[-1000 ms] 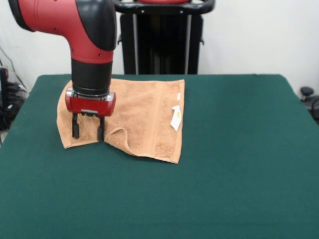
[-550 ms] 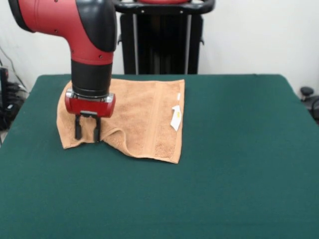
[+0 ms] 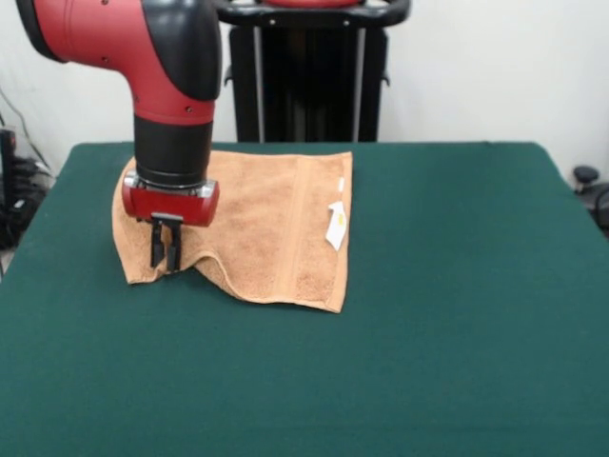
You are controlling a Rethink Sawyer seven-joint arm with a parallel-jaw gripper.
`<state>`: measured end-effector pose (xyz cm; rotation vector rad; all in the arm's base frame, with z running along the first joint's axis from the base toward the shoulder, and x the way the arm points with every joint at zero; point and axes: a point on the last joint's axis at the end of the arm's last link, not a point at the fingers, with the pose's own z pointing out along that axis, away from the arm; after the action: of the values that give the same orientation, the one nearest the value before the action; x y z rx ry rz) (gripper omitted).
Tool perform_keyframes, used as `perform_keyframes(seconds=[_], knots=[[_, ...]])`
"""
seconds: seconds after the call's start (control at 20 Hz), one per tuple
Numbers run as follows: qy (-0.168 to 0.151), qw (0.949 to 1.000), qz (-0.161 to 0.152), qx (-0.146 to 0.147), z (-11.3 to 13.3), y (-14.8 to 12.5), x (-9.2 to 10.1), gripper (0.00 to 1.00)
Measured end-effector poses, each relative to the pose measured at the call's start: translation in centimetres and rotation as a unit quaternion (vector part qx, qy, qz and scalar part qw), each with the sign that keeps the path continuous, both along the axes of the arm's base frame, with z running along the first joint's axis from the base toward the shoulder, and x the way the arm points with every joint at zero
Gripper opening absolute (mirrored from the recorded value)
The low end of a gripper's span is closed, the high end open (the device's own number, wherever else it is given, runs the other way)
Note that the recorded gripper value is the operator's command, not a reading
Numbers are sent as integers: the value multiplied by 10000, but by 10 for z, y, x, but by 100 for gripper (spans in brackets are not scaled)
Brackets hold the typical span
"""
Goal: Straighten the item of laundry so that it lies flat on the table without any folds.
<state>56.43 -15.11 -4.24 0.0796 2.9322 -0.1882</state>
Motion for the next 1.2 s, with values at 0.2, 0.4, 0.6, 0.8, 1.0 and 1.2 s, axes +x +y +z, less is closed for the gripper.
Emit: perform_keyframes(seconds=[0.2, 0.4, 0.6, 0.8, 1.0, 1.2], knots=[[3, 10000, -60, 17, 0, 0, 0, 0], [5, 9999, -123, 39, 0, -1, 1, 0], [0, 9999, -162, 52, 0, -2, 1, 0], [-11, 9998, -190, 59, 0, -5, 1, 0], [-18, 9998, -204, 55, 1, -7, 1, 0], [-28, 9997, -228, 48, 1, -11, 1, 0]])
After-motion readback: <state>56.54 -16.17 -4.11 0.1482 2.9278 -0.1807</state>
